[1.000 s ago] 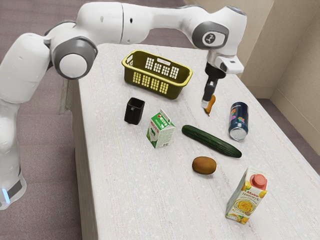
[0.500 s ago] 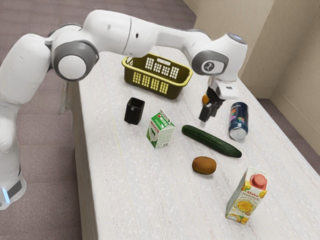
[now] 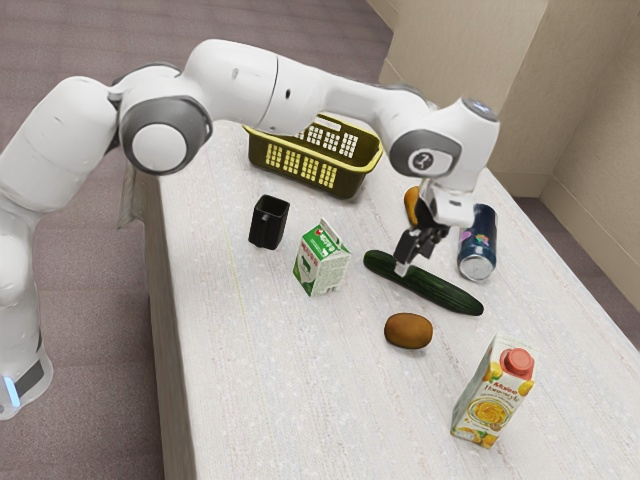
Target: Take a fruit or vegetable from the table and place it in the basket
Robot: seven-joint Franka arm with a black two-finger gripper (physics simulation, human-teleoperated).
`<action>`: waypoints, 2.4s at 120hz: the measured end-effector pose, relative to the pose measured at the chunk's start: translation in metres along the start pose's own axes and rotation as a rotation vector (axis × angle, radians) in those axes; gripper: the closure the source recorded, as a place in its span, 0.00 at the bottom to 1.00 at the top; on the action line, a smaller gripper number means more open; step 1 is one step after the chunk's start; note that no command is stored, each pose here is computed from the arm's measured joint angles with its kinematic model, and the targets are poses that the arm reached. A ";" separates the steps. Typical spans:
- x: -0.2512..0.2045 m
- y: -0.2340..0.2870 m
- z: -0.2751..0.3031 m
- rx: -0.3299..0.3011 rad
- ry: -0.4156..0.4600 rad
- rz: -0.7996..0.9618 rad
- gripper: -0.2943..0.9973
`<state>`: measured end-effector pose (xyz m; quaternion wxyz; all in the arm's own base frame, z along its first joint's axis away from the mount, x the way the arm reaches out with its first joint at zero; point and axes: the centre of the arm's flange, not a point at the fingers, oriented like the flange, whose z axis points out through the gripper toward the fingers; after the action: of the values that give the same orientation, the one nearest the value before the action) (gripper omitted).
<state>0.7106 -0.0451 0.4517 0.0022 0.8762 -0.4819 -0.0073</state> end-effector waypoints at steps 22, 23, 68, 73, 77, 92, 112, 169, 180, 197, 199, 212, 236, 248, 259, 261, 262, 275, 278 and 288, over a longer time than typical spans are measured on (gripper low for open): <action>0.000 -0.004 0.012 -0.006 0.000 0.019 0.23; 0.000 -0.004 0.013 -0.007 0.000 0.019 0.23; 0.002 -0.010 0.038 -0.032 -0.003 0.033 0.23; 0.002 -0.011 0.040 -0.033 -0.002 0.027 0.23; 0.002 -0.011 0.040 -0.034 -0.002 0.024 0.23; 0.002 -0.011 0.041 -0.034 -0.002 0.012 0.23; 0.003 -0.014 0.037 -0.026 0.006 -0.002 0.23; 0.003 -0.024 0.052 -0.057 -0.020 -0.030 0.36; 0.002 -0.024 0.052 -0.057 -0.021 -0.034 0.39; 0.003 -0.023 0.048 -0.056 -0.017 -0.036 0.52; 0.003 -0.022 0.048 -0.056 -0.017 -0.036 0.53; 0.003 -0.022 0.048 -0.057 -0.016 -0.038 0.57; 0.003 -0.021 0.040 -0.046 -0.011 -0.041 0.58; 0.001 -0.017 0.011 -0.014 0.006 -0.039 0.59; -0.002 -0.011 -0.022 0.018 0.025 -0.039 0.60; -0.004 -0.009 -0.029 0.025 0.029 -0.039 0.59; -0.004 -0.009 -0.033 0.028 0.032 -0.040 0.59; -0.021 -0.003 -0.074 0.068 0.042 -0.059 0.59; -0.025 -0.003 -0.080 0.073 0.041 -0.064 0.59; -0.054 -0.012 -0.097 0.081 0.040 -0.109 0.59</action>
<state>0.6932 0.0067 0.5494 -0.0238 0.9006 -0.4330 0.0297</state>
